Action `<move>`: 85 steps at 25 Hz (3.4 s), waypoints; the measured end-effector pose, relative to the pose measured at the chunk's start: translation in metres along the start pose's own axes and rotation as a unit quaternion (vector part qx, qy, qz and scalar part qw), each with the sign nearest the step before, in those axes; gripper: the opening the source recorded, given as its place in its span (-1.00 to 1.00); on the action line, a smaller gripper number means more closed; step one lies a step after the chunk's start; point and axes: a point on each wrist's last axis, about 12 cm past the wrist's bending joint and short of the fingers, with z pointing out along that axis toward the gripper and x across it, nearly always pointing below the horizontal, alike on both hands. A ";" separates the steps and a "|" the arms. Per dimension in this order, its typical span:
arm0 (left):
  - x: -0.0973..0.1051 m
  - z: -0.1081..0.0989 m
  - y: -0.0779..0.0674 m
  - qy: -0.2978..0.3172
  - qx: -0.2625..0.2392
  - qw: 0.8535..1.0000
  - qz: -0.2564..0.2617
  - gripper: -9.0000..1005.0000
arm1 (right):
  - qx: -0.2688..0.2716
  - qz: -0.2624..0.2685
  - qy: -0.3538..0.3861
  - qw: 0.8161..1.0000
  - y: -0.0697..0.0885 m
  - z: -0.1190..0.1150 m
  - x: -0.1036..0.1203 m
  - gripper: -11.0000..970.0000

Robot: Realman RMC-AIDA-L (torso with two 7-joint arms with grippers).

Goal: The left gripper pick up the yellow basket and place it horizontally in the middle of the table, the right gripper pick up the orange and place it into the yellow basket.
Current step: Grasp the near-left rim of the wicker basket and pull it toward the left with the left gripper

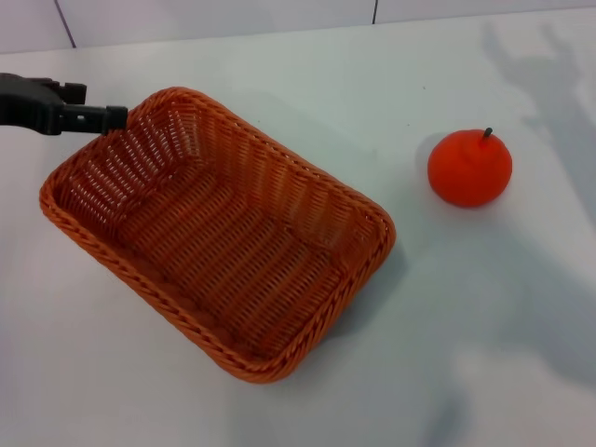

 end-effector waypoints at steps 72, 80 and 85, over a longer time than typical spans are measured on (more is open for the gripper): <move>-0.012 0.058 -0.029 0.177 -0.137 0.962 0.159 -0.53 | 0.016 0.008 -0.005 1.000 -0.006 0.002 -0.002 0.85; -0.019 0.050 -0.024 0.190 -0.148 0.966 0.096 -0.54 | 0.017 0.008 -0.005 1.000 -0.006 0.002 -0.002 0.84; -0.024 0.047 -0.023 0.206 -0.148 0.966 0.053 -0.55 | 0.017 0.008 -0.006 1.000 -0.006 0.003 -0.003 0.84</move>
